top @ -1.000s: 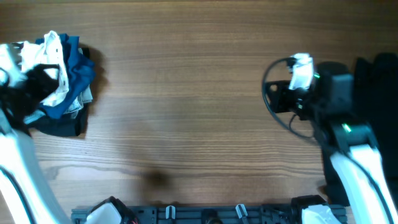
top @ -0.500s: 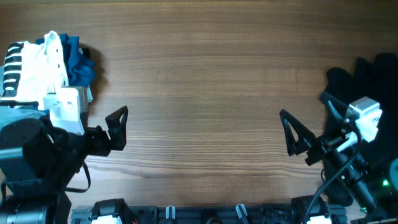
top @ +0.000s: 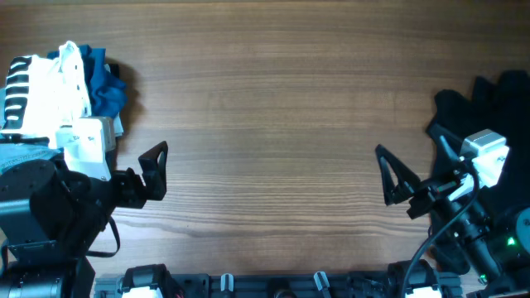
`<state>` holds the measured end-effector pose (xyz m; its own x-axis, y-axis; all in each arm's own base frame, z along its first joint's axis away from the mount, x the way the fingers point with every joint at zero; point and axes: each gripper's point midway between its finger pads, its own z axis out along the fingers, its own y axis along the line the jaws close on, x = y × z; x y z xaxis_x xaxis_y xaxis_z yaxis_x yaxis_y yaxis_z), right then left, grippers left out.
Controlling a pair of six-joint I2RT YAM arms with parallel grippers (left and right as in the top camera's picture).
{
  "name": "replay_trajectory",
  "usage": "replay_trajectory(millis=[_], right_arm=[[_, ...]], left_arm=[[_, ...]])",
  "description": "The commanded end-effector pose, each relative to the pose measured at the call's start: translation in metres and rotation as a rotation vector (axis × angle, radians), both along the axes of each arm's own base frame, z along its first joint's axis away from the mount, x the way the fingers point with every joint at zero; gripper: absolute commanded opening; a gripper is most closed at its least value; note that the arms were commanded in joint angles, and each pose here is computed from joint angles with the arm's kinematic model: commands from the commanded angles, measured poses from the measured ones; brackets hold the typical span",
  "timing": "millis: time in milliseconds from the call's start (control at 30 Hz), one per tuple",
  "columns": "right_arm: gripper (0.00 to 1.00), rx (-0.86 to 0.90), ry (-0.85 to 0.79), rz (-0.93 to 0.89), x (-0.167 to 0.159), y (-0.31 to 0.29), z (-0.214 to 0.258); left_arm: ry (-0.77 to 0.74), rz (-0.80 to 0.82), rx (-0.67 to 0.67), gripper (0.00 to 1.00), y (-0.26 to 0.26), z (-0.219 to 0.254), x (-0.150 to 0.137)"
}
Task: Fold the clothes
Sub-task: 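Release the shirt on the stack and withdraw the left gripper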
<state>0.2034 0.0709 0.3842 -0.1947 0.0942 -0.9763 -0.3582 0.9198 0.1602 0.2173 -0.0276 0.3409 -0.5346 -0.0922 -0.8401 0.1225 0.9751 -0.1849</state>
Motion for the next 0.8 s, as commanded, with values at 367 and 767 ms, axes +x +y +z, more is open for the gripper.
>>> replay_trajectory(millis=[367, 767], right_arm=[[1.0, -0.157, -0.362, -0.149, 0.031, -0.024, -0.103], [1.0, -0.098, -0.31, -0.206, 0.039, -0.037, -0.179]], left_arm=[[-0.005, -0.013, 0.02, 1.0, -0.001, 0.0, 0.0], [-0.005, -0.013, 0.02, 1.0, -0.001, 0.0, 0.0]])
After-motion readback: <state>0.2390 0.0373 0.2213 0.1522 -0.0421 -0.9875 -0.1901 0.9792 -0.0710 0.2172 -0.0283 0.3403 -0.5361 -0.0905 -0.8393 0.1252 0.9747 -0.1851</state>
